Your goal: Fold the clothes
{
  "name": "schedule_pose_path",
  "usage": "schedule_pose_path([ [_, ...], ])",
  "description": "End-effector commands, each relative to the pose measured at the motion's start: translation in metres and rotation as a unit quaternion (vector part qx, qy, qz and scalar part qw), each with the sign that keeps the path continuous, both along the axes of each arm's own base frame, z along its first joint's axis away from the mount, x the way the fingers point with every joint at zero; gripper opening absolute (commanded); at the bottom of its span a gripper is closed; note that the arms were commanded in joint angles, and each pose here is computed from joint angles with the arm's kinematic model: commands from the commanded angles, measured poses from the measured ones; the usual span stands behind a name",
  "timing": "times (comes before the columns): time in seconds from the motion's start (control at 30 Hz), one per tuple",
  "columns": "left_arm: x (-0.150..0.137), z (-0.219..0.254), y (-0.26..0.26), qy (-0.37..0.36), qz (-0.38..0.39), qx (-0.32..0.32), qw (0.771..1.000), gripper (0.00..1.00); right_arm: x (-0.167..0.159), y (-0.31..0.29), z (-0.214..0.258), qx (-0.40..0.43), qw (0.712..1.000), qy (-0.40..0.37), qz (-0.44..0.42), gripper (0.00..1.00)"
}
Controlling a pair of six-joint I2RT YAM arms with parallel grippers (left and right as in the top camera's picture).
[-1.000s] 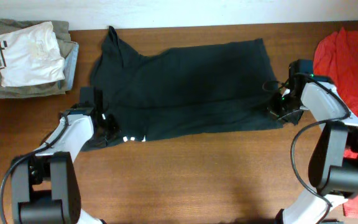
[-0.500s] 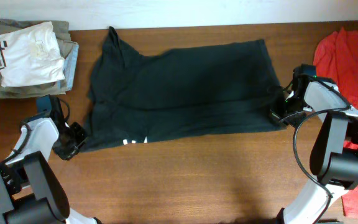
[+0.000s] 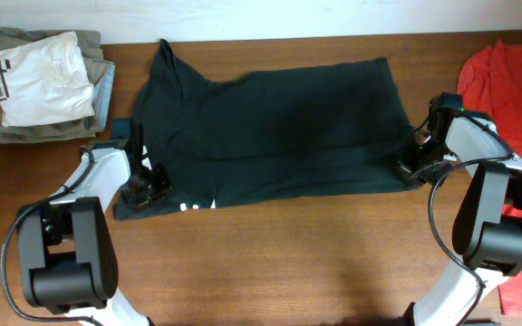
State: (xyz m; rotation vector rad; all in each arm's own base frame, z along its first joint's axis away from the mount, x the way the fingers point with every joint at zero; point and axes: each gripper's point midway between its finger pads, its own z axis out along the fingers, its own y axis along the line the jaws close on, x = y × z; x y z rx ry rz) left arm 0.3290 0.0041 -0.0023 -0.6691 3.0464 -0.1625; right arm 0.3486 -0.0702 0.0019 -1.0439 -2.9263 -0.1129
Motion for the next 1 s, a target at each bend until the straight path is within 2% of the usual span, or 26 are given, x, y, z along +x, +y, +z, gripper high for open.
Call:
schedule_pose_path([
  [0.0, -0.035, -0.017, 0.055, 0.079, 0.063, 0.117, 0.988, 0.01, -0.001, -0.006, 0.001, -0.009, 1.0, 0.007, -0.009, 0.04],
  [0.13, -0.06, -0.015, 0.091, 0.116, 0.132, 0.113, 0.978, 0.01, -0.008, -0.013, 0.009, -0.01, 1.0, 0.013, -0.02, 0.04],
  [0.23, -0.077, -0.005, 0.097, 0.141, 0.182, 0.111, 0.967, 0.01, -0.02, -0.025, 0.038, -0.031, 0.999, 0.005, -0.035, 0.04],
  [0.37, -0.067, 0.039, 0.1, 0.07, 0.203, 0.117, 0.97, 0.01, -0.03, -0.026, 0.076, -0.048, 0.998, -0.019, -0.043, 0.04],
  [0.4, -0.062, 0.055, 0.099, 0.038, 0.206, 0.114, 0.971, 0.11, -0.028, -0.024, 0.082, -0.045, 0.998, -0.03, -0.042, 0.04],
  [0.43, -0.059, 0.065, 0.096, 0.017, 0.205, 0.104, 0.973, 0.43, -0.025, -0.016, 0.088, -0.028, 0.998, -0.044, -0.038, 0.04],
  [0.47, -0.055, 0.073, 0.087, -0.001, 0.192, 0.079, 0.978, 0.6, -0.021, -0.006, 0.091, -0.005, 0.998, -0.056, -0.024, 0.04],
  [0.5, -0.052, 0.076, 0.078, -0.011, 0.178, 0.052, 0.983, 0.7, -0.017, 0.006, 0.092, 0.021, 0.998, -0.067, -0.006, 0.08],
  [0.53, -0.048, 0.078, 0.057, -0.015, 0.146, -0.006, 0.989, 0.74, -0.011, 0.018, 0.094, 0.046, 0.995, -0.081, 0.019, 0.47],
  [0.57, -0.05, 0.078, 0.047, -0.01, 0.134, -0.025, 0.991, 0.75, -0.008, 0.022, 0.094, 0.049, 0.995, -0.087, 0.023, 0.85],
  [0.6, -0.053, 0.077, 0.039, -0.001, 0.122, -0.03, 0.992, 0.77, -0.004, 0.027, 0.095, 0.048, 0.994, -0.094, 0.032, 0.99],
  [0.73, -0.038, 0.075, 0.017, -0.016, 0.093, -0.029, 0.995, 0.78, 0.005, 0.036, 0.096, 0.045, 0.992, -0.108, 0.048, 0.99],
  [0.87, -0.041, 0.047, 0.012, 0.042, 0.187, -0.034, 0.981, 0.78, 0.008, 0.033, 0.096, 0.039, 0.992, -0.114, 0.048, 0.99],
  [0.97, -0.037, 0.033, 0.012, 0.056, 0.216, -0.034, 0.974, 0.78, 0.01, 0.032, 0.096, 0.034, 0.991, -0.117, 0.048, 0.98],
])
